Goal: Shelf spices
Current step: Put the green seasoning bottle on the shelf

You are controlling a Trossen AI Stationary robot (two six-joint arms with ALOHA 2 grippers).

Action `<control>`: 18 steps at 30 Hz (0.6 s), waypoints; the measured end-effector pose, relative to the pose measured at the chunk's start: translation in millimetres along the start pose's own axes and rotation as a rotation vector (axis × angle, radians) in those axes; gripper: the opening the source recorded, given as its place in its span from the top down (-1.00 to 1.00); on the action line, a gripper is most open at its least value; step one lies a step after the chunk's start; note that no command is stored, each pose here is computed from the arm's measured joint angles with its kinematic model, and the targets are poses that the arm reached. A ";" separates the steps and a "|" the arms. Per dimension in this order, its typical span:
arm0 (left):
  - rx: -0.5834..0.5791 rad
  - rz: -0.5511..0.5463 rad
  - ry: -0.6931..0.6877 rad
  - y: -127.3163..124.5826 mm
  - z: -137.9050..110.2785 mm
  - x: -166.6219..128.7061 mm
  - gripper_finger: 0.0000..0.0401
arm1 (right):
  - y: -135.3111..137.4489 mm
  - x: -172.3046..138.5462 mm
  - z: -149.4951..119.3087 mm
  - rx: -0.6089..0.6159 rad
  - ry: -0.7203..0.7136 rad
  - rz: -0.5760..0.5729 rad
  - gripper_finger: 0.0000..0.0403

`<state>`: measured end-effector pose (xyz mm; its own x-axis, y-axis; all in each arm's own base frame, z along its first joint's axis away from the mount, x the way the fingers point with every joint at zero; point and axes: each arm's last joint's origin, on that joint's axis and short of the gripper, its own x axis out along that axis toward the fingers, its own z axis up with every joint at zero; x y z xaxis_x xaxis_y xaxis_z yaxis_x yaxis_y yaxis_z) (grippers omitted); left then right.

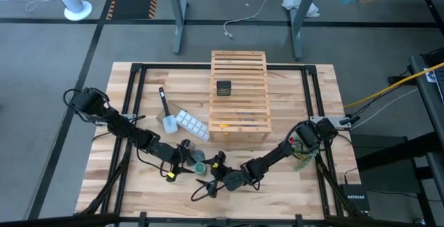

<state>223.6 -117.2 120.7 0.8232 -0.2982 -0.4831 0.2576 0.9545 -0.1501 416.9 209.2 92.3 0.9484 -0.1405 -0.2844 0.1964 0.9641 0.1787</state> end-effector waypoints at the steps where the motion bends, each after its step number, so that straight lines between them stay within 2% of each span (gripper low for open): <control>1: 0.000 0.000 0.001 0.0 -0.1 0.0 0.09 | 1.4 1.0 1.5 -0.016 0.007 -0.001 -0.89; 6: 0.000 0.001 0.000 0.1 0.0 0.0 0.09 | 5.0 2.7 4.8 -0.048 0.031 -0.022 -0.88; 9: 0.000 0.001 0.001 0.1 -0.1 0.0 0.09 | 5.1 2.8 4.8 -0.055 0.033 -0.031 -0.80; 13: 0.000 0.001 0.000 0.0 0.0 0.0 0.09 | 4.9 2.8 4.6 -0.056 0.035 -0.032 -0.53; 18: 0.002 0.001 0.000 0.0 0.0 0.0 0.09 | 5.0 2.8 4.7 -0.075 0.034 -0.031 -0.06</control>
<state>223.6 -117.2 120.8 0.8234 -0.2977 -0.4831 0.2583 0.9547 -0.1479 421.7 212.6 96.9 0.9328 -0.1642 -0.3209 0.2054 0.9737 0.0988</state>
